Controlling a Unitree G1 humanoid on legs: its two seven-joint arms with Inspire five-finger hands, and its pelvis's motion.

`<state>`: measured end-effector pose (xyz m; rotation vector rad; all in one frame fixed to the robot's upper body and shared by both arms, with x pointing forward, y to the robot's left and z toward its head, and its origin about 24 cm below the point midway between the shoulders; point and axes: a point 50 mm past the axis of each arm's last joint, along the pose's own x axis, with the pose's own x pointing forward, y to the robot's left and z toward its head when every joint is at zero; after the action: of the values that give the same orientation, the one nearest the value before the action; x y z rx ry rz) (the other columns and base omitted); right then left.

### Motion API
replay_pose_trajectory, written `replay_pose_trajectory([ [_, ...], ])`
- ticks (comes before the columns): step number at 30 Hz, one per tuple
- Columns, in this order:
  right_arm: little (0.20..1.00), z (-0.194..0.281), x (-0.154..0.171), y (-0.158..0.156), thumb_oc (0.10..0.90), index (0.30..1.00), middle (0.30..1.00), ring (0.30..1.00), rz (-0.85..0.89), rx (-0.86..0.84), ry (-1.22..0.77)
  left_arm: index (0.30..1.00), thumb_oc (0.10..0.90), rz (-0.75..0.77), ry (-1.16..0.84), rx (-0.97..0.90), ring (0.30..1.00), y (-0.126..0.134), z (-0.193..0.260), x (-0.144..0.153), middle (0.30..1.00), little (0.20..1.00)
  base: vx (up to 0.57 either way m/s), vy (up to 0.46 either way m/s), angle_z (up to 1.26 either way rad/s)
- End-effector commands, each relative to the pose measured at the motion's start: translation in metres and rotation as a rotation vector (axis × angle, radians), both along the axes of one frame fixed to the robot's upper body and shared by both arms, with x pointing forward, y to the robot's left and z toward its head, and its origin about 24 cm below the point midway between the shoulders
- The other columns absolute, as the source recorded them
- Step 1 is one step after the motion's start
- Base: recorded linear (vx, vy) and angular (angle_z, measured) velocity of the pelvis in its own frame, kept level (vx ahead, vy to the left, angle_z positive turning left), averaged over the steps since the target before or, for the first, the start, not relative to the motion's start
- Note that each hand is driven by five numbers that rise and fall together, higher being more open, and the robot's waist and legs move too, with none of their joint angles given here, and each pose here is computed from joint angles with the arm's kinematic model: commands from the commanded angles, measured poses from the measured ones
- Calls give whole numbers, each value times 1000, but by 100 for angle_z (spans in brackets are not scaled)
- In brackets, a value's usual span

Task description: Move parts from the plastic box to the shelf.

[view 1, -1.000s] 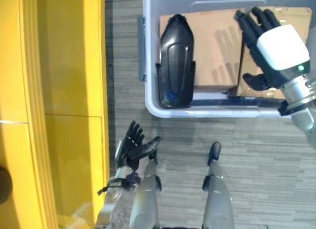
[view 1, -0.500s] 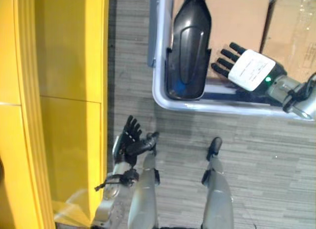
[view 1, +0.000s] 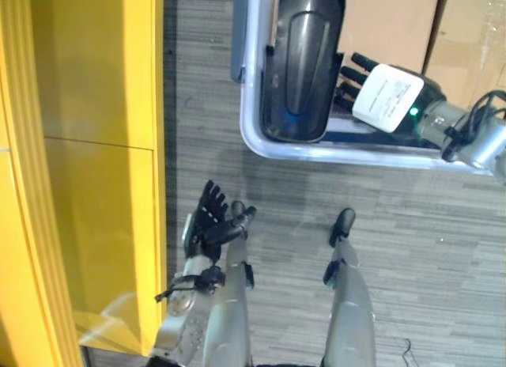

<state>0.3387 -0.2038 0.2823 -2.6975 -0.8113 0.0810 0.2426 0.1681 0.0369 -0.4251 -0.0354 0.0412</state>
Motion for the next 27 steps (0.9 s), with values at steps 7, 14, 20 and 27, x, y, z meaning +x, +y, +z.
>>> replay_pose_trajectory([
  [7, 1000, 52, -18, 40, 900, 1000, 1000, 1000, 188, -22, -213, 1000, 900, 28, -138, -10, 1000, 10, 26, -3, 1000, 1000, 0, 0, 0],
  [14, 1000, 66, -33, 50, 900, 1000, 1000, 1000, 259, -28, -282, 1000, 900, 50, -138, -12, 1000, 13, 27, -4, 1000, 1000, 2, 15, 4],
  [20, 1000, 72, -50, 53, 900, 1000, 1000, 1000, 310, -42, -315, 1000, 900, 42, -141, -1, 1000, 12, 28, -2, 1000, 1000, -4, 24, 0],
  [27, 1000, 75, -70, 47, 900, 1000, 1000, 1000, 324, -73, -300, 1000, 900, 38, -121, 20, 1000, 15, 24, -5, 1000, 1000, -13, 23, 0],
])
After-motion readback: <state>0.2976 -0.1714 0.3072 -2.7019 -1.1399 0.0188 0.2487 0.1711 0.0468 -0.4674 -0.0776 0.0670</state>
